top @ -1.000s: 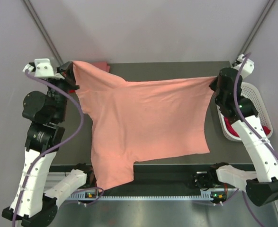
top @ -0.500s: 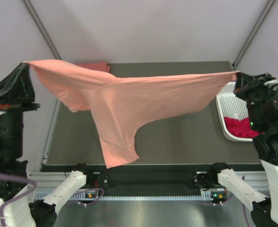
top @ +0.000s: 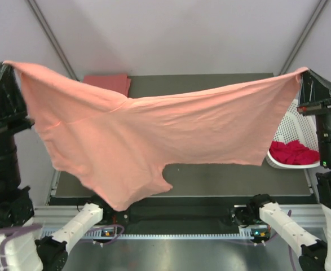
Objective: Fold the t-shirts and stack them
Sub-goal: Flatten the tshirt out
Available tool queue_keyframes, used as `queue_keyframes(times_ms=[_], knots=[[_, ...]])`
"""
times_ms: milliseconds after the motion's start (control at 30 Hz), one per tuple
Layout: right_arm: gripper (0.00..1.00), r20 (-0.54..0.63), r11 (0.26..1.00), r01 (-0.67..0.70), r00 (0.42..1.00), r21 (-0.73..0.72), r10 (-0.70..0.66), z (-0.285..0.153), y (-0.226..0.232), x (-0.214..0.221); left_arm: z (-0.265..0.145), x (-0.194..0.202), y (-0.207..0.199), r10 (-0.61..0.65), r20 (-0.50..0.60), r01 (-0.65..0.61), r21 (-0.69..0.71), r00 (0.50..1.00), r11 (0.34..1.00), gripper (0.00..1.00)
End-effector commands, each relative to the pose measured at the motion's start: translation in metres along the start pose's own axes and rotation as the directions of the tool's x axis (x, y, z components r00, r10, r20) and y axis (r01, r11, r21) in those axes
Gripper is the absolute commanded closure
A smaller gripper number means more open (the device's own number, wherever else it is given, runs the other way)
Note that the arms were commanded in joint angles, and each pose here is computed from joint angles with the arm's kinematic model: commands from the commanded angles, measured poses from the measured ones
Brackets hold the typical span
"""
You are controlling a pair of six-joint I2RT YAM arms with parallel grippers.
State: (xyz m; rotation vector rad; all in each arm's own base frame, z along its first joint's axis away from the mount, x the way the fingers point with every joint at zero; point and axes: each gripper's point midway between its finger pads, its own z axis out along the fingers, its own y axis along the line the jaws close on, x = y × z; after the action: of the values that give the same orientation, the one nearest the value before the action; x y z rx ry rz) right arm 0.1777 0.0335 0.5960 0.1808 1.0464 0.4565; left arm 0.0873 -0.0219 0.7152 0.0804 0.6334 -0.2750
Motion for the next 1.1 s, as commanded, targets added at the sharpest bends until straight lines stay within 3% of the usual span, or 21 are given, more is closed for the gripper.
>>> queue_keyframes(times_ms=[0, 33, 300, 500, 833, 1033, 1067], knots=[[1.0, 0.081, 0.988, 0.11, 0.992, -0.105, -0.102, 0.049, 0.018, 0.008, 0.046, 0.054, 0.0, 0.038, -0.004, -0.038, -0.007, 0.999, 0.999, 1.0], [1.0, 0.133, 0.982, 0.136, 0.984, -0.13, -0.119, 0.058, 0.024, 0.001, 0.052, 0.063, 0.0, 0.047, -0.009, -0.047, -0.01, 0.999, 0.999, 1.0], [1.0, 0.196, 0.95, 0.282, 0.947, -0.13, -0.255, 0.159, 0.031, 0.031, 0.116, 0.164, 0.016, 0.228, -0.065, -0.233, -0.075, 0.971, 0.97, 1.0], [1.0, 0.218, 0.935, 0.343, 0.923, -0.095, -0.317, 0.195, 0.023, 0.043, 0.146, 0.19, 0.028, 0.335, -0.044, -0.338, -0.12, 0.941, 0.934, 1.0], [1.0, 0.204, 0.936, 0.338, 0.927, -0.095, -0.314, 0.186, 0.022, 0.039, 0.142, 0.16, 0.039, 0.35, -0.006, -0.346, -0.178, 0.937, 0.921, 1.0], [1.0, 0.173, 0.942, 0.317, 0.94, -0.115, -0.295, 0.146, 0.025, 0.024, 0.112, 0.097, 0.037, 0.278, 0.052, -0.263, -0.195, 0.959, 0.945, 1.0], [1.0, 0.196, 0.94, 0.317, 0.937, -0.124, -0.29, 0.131, 0.029, 0.008, 0.101, 0.071, 0.037, 0.266, 0.086, -0.245, -0.199, 0.96, 0.949, 1.0]])
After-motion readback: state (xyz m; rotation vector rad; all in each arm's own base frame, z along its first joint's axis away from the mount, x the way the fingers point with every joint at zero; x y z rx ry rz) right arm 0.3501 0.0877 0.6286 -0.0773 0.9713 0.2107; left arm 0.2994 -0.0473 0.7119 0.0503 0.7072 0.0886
